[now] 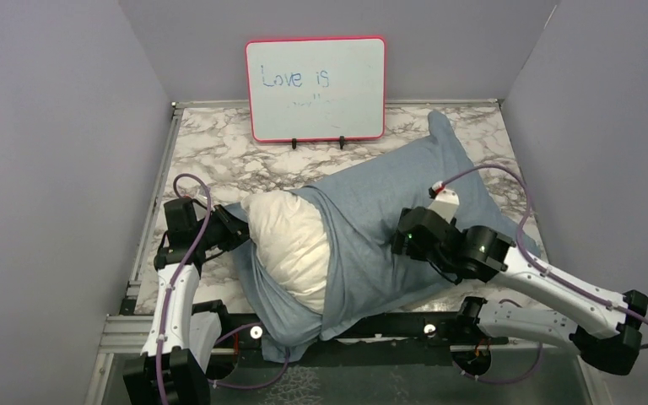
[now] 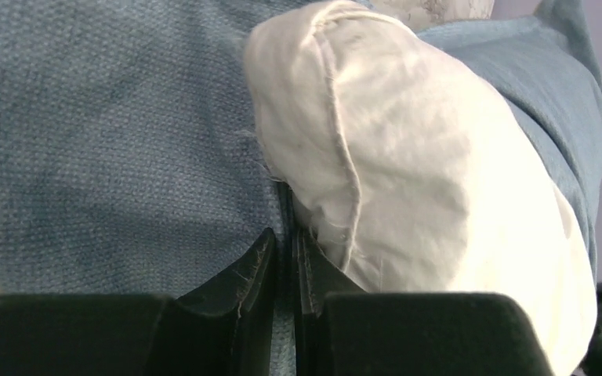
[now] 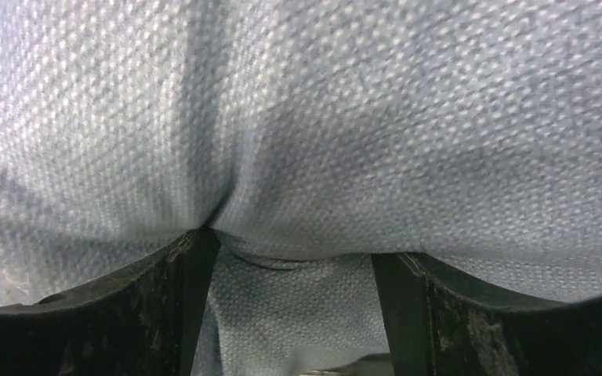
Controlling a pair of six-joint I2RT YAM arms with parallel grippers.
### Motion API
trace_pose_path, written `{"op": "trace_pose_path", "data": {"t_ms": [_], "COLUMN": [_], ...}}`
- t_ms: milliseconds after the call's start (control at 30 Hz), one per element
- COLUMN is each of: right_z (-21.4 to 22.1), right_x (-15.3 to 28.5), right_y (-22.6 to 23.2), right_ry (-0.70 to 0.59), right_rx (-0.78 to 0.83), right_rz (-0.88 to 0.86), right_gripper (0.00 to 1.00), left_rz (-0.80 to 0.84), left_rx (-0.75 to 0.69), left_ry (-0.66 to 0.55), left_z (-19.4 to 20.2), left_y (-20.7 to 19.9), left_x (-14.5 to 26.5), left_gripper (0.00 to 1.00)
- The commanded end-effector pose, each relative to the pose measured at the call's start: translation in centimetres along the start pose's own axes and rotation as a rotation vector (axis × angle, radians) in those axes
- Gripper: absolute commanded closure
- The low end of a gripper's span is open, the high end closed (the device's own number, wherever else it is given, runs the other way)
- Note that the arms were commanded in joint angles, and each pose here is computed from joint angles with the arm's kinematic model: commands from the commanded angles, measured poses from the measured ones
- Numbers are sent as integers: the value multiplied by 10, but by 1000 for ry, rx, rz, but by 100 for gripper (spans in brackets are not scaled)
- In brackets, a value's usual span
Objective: Remove the pillowcase from the pillow
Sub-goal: Remove the pillow from the pillowcase.
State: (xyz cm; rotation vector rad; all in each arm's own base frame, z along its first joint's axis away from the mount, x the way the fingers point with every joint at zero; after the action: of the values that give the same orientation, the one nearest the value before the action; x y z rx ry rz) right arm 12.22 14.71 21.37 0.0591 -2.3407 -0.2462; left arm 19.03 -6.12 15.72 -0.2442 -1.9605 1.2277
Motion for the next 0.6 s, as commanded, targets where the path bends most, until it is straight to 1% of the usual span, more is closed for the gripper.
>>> {"op": "trace_pose_path", "data": {"t_ms": [0, 67, 167, 233, 367, 433, 500, 567], "right_z": [-69, -92, -118, -126, -139, -142, -143, -144], "right_x": [-30, -44, -55, -61, -66, -70, -66, -56], "right_y": [28, 23, 27, 31, 31, 27, 26, 26], "right_ry": [-118, -107, -95, -71, -99, -86, -63, -71], "right_rx": [-18, -28, 4, 26, 55, 59, 67, 78], "right_rz": [-143, -173, -214, -201, -172, -157, -149, -170], "right_gripper": [23, 23, 23, 22, 20, 19, 17, 16], "left_rz": [47, 52, 72, 87, 113, 121, 135, 149], "left_rx": [4, -2, -9, -11, -28, -41, -51, -80], "left_ry": [35, 40, 38, 29, 18, 13, 12, 15], "left_z": [10, 12, 13, 13, 11, 10, 7, 4], "left_y": [-7, -8, -14, -19, -33, -41, -50, -60], "left_x": [3, 3, 3, 2, -1, -5, -11, -17], "left_gripper": [83, 82, 80, 79, 78, 78, 78, 78]}}
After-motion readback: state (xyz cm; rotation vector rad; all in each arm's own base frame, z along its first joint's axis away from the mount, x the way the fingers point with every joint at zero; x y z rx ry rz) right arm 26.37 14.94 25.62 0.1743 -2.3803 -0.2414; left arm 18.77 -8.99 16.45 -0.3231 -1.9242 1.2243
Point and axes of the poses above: each gripper's point midway between its finger pads, its own x axis back along the fingers, its own y axis along the line the jaws close on, z = x × y, the point moved 6 cm from there along x, back along the fingers, and after that the axes turned 5 degrees about x, right-handed, at the moved point
